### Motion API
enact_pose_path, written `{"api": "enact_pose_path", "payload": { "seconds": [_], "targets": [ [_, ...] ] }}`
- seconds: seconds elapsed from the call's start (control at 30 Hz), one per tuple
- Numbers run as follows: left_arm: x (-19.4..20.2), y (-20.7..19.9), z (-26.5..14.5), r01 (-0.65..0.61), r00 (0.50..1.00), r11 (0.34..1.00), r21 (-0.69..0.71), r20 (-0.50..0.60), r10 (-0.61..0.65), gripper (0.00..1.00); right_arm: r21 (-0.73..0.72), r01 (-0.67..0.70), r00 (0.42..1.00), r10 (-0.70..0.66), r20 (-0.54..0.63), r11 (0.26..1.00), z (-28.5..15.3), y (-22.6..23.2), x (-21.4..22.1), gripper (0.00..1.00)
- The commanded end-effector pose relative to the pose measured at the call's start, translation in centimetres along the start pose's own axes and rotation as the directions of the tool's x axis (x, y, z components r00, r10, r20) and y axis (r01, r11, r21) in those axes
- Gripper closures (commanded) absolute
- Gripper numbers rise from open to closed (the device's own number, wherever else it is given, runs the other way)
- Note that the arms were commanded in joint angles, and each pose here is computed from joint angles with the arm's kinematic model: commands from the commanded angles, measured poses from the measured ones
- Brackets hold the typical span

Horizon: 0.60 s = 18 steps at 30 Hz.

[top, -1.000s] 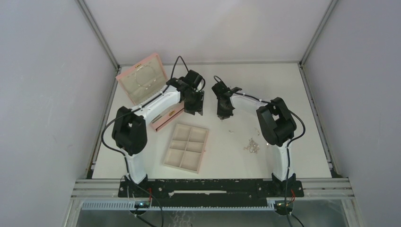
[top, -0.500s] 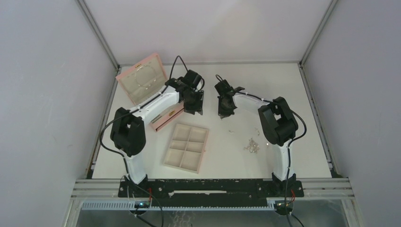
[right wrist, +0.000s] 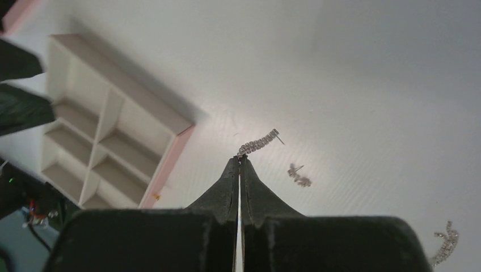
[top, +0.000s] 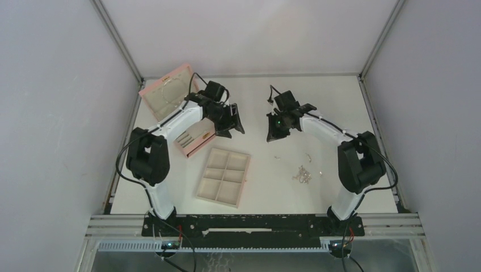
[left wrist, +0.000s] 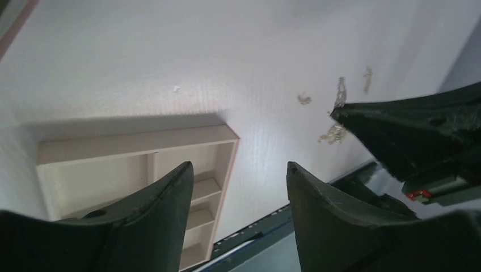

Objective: Organize the mixed jewelry
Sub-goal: Pick up the jewelry from the center of the board.

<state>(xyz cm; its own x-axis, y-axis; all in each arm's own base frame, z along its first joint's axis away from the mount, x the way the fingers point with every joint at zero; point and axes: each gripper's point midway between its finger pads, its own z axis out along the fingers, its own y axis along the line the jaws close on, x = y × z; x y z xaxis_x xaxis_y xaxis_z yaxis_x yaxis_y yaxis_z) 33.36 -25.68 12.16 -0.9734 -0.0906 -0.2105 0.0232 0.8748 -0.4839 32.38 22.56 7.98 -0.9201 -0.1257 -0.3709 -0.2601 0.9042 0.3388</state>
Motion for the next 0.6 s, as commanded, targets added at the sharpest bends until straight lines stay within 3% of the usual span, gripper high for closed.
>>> {"api": "enact_pose_path", "payload": {
  "seconds": [0.0,0.17,0.37,0.57],
  "targets": [
    [0.4,-4.7,-1.9,0.106,0.992,0.963,0.246,-0.087,-0.088,0.31,-0.152,0.133,0.990,-0.124,0.065,0.979,-3.3,3.6,-0.9,1.00],
    [1.7,-5.4,-1.9,0.216,0.968,0.937,0.273,-0.188,-0.169,0.25,-0.213,0.193,0.980,-0.180,0.080,0.958,-5.2,4.9,-0.4,1.00],
    [1.7,-5.8,-3.5,0.244,0.966,0.915,0.322,-0.165,-0.200,0.13,-0.279,0.274,0.962,-0.259,0.090,0.920,-7.8,6.2,1.6,1.00],
    [2.9,-6.1,-5.6,0.191,0.981,0.902,0.388,-0.105,-0.162,0.00,-0.290,0.481,0.876,-0.437,0.204,0.828,-8.8,7.1,4.3,1.00]
  ]
}}
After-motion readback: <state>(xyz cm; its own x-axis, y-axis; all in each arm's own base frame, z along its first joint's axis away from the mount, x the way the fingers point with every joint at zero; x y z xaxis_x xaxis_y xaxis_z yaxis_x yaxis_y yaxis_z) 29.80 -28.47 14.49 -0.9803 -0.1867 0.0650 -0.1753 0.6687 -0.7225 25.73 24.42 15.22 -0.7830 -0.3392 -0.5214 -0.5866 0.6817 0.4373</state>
